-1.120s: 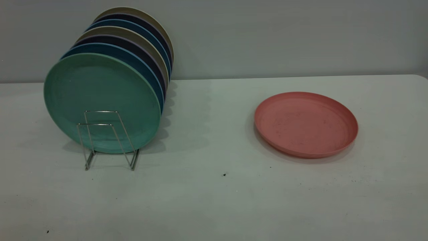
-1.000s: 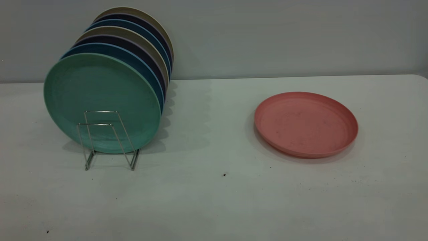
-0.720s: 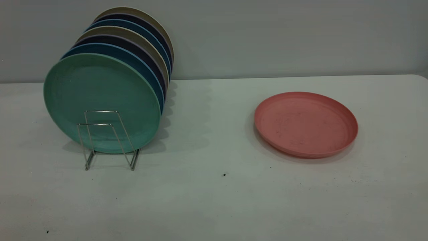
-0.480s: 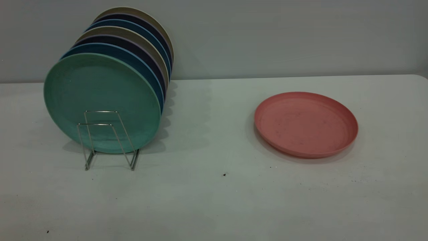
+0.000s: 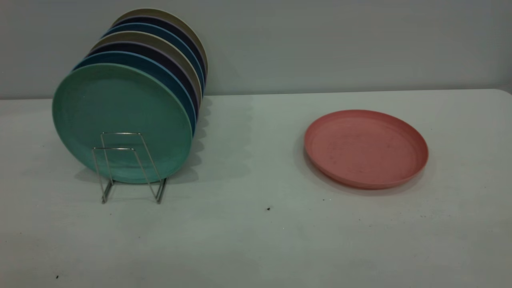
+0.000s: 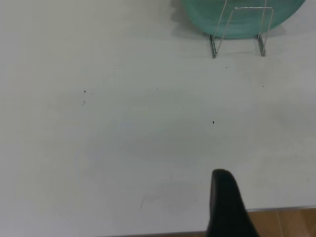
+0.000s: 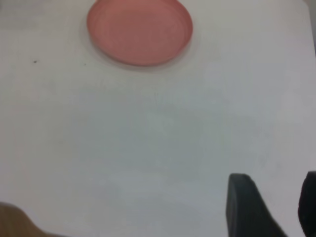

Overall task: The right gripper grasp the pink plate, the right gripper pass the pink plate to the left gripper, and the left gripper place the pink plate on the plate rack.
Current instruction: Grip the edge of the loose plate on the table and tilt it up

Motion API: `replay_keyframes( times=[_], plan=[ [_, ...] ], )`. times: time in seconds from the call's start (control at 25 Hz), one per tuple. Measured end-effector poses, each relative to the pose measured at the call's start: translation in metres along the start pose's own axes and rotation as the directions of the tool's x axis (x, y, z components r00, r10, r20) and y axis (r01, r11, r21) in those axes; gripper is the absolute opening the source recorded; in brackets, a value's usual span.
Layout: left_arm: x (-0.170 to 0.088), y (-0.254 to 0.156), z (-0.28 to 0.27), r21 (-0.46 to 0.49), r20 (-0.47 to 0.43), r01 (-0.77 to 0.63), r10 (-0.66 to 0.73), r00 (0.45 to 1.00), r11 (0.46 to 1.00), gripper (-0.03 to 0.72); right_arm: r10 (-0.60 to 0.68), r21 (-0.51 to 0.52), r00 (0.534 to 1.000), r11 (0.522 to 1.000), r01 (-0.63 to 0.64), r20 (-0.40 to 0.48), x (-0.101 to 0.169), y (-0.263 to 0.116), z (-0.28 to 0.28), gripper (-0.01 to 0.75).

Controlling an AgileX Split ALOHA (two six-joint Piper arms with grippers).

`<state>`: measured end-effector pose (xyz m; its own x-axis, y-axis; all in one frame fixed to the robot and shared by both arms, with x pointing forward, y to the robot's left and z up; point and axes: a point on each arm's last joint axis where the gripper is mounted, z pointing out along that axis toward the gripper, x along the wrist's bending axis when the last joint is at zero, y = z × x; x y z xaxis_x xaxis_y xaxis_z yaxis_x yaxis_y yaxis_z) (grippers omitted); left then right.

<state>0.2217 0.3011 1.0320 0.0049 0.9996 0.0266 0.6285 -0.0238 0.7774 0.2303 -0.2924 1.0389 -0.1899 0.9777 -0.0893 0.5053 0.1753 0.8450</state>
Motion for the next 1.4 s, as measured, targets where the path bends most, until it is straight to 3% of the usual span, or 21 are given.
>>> replay_keyframes(
  times=[1.16,1.4],
  plan=[
    [0.000,0.000,0.000,0.000,0.000,-0.044,0.044,0.999,0.999,0.468,0.000,-0.001,1.000,1.000,0.000,0.000,0.000,0.000,0.000,0.279],
    [-0.006,0.012,-0.003,-0.103,0.063,-0.022,0.028,0.998,0.994,0.468,-0.023,-0.074,1.000,0.997,0.024,0.010,-0.002,0.014,-0.001,0.279]
  ],
)
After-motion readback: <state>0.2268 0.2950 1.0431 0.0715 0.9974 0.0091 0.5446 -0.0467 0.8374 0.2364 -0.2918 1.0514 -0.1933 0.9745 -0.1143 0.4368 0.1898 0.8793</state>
